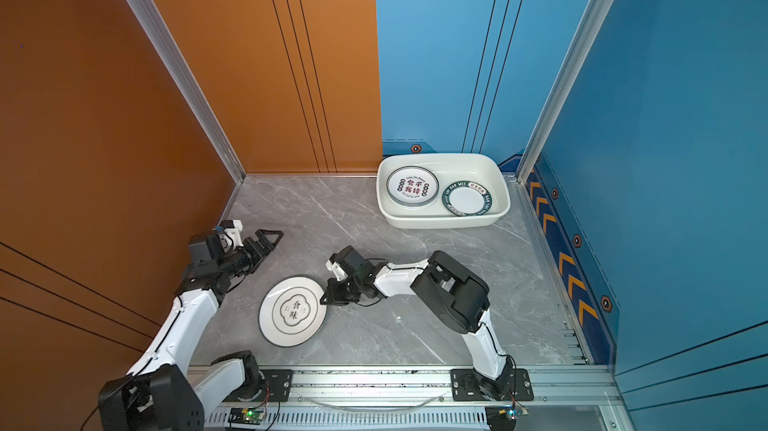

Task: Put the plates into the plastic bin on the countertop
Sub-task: 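Grip the cloud-emblem plate edge with right gripper and tilt it upright, then slide the upright plate toward the left gripper while left gripper approaches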

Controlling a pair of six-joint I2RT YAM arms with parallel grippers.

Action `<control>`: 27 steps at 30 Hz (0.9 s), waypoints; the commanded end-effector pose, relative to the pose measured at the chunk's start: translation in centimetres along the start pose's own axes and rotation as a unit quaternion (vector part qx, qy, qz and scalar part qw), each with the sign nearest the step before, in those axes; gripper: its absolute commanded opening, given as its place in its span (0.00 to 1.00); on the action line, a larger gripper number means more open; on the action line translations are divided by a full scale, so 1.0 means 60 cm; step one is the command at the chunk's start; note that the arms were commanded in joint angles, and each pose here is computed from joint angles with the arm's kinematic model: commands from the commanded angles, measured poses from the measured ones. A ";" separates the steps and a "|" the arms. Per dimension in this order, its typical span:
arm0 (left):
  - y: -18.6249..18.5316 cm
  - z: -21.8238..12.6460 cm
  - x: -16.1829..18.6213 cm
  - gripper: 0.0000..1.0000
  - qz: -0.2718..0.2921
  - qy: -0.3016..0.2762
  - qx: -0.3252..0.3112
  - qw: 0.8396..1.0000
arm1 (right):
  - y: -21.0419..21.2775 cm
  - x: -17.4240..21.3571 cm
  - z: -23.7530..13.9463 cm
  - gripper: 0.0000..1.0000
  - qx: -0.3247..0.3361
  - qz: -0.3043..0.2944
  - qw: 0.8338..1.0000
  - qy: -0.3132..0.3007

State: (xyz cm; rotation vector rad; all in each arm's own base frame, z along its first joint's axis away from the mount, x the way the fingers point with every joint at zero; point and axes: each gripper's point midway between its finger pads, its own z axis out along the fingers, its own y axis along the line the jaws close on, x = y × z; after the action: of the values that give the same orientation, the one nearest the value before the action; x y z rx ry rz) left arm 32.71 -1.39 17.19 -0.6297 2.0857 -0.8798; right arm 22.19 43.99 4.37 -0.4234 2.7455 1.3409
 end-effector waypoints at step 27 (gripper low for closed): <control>-0.203 0.065 0.182 0.98 0.144 0.135 0.209 0.958 | -0.069 -0.123 -0.470 0.00 0.038 0.035 0.976 -0.212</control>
State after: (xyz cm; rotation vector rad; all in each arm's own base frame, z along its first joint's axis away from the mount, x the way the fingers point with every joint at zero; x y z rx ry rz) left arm 31.80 -16.18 19.30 -0.0780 2.0916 -1.1776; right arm 32.63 21.23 18.58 0.0042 2.5026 1.1008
